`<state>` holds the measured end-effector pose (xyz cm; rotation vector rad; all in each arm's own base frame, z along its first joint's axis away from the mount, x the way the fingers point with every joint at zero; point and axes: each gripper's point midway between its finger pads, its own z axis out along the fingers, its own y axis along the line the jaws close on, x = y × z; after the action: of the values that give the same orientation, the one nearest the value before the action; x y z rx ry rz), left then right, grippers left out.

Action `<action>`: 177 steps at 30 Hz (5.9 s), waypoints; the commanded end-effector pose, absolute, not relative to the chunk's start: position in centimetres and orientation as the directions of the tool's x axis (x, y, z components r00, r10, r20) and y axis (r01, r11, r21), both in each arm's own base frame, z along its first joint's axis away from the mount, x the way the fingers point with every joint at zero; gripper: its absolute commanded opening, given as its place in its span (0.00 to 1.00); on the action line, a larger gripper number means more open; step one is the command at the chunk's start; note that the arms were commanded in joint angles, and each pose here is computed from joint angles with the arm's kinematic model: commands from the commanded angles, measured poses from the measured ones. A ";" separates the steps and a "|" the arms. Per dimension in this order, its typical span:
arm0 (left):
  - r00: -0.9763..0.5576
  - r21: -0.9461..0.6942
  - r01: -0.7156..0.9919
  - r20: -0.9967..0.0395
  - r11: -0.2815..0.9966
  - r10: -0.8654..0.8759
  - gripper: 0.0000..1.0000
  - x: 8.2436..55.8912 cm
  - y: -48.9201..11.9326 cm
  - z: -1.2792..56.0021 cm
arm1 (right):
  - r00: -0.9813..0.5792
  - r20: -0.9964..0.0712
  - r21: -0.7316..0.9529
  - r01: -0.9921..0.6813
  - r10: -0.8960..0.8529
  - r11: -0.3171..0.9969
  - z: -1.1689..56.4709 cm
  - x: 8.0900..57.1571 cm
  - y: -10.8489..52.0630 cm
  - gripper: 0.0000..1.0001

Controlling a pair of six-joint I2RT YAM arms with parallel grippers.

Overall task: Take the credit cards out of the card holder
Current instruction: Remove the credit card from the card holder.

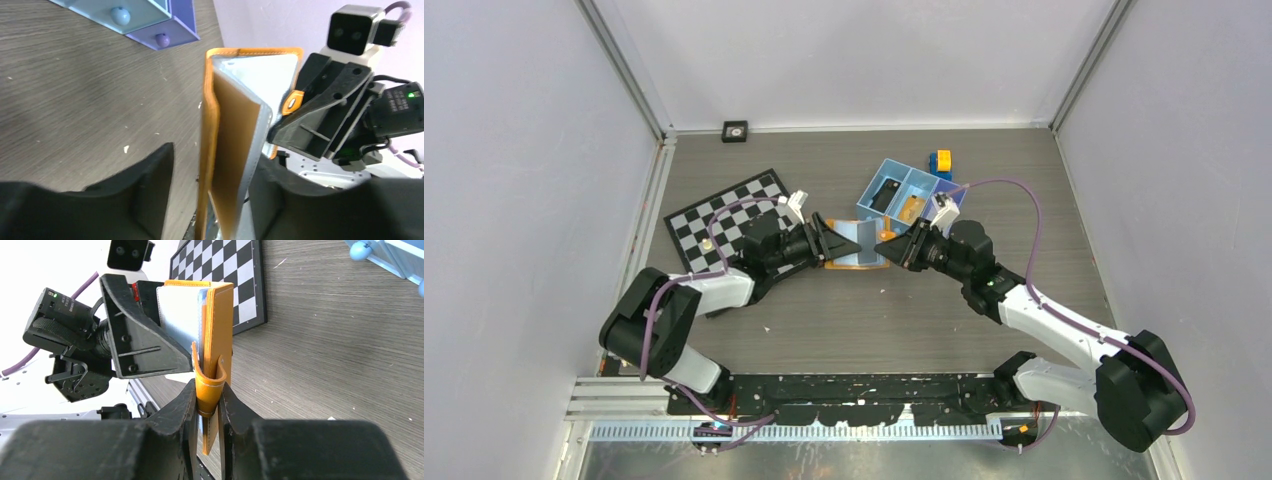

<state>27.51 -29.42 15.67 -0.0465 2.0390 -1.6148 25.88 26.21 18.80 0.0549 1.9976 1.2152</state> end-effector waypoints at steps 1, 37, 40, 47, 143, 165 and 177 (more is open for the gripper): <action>-0.814 -0.883 0.382 -0.462 0.274 -0.353 0.63 27.2 -29.0 17.8 | -0.658 -0.618 0.776 -0.423 0.430 0.468 21.8 25.9 27.0 0.00; -0.792 -0.878 0.409 -0.477 0.249 -0.380 0.00 27.1 -28.6 19.2 | -0.619 -0.621 0.784 -0.475 0.482 0.400 23.8 25.0 26.1 0.29; -0.796 -0.883 0.394 -0.466 0.254 -0.386 0.00 27.3 -28.5 18.9 | -0.618 -0.622 0.783 -0.477 0.482 0.399 23.8 25.0 26.1 0.32; -0.801 -0.890 0.378 -0.453 0.256 -0.391 0.00 27.5 -28.3 18.6 | -0.619 -0.622 0.783 -0.480 0.479 0.396 23.8 25.0 26.2 0.28; -0.816 -0.817 0.323 -0.496 0.478 -0.297 0.36 27.6 -28.6 15.1 | -0.691 -0.626 0.776 -0.501 0.363 0.384 22.5 24.6 28.9 0.00; -0.811 -0.831 0.327 -0.491 0.449 -0.317 0.00 27.7 -28.4 15.8 | -0.667 -0.633 0.754 -0.419 0.392 0.506 21.2 26.0 27.4 0.20; -0.807 -0.838 0.329 -0.489 0.435 -0.332 0.00 27.7 -28.1 16.3 | -0.690 -0.620 0.749 -0.379 0.374 0.543 19.9 26.5 27.4 0.27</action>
<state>27.34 -28.03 14.23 -0.0324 2.1630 -1.3696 25.73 27.02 17.69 0.0161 2.0638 1.2074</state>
